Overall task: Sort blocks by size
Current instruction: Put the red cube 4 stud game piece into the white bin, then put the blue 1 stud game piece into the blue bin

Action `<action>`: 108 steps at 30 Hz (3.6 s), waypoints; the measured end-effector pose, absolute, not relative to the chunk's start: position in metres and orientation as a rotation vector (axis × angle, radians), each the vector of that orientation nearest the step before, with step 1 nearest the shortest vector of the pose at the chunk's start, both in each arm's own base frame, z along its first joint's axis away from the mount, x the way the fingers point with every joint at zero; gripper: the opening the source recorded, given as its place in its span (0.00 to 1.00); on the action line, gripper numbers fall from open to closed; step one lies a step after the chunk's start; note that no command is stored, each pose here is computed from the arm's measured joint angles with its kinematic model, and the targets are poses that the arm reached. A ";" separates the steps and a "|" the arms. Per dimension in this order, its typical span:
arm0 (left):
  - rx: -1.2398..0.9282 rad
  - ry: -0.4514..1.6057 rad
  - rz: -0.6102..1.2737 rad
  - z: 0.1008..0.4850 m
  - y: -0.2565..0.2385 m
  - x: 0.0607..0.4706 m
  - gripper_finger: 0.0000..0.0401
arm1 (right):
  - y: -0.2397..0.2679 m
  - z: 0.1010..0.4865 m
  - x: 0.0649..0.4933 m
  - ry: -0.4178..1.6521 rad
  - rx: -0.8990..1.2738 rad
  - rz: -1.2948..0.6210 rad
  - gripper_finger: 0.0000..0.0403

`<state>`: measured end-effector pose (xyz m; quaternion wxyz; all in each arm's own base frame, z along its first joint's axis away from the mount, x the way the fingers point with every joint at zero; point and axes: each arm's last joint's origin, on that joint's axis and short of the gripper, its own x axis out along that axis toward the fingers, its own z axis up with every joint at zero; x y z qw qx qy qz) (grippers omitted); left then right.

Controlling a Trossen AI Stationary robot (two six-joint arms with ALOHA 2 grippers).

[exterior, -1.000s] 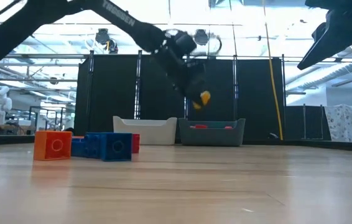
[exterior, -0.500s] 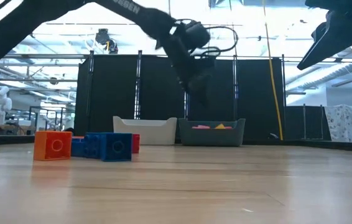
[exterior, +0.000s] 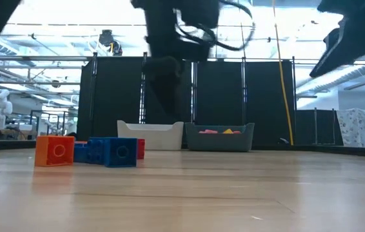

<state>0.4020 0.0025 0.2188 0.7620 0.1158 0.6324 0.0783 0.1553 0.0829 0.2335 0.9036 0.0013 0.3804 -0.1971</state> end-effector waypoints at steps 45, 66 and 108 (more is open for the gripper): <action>-0.256 1.260 0.710 0.135 -0.075 0.357 0.24 | 0.081 0.215 0.153 0.802 -0.012 -0.412 0.48; -0.295 0.961 1.035 0.249 0.209 0.299 0.24 | 0.081 0.215 0.153 0.799 -0.006 -0.414 0.48; -0.643 1.108 1.002 0.204 0.023 0.224 0.59 | 0.081 0.215 0.153 0.796 -0.004 -0.413 0.48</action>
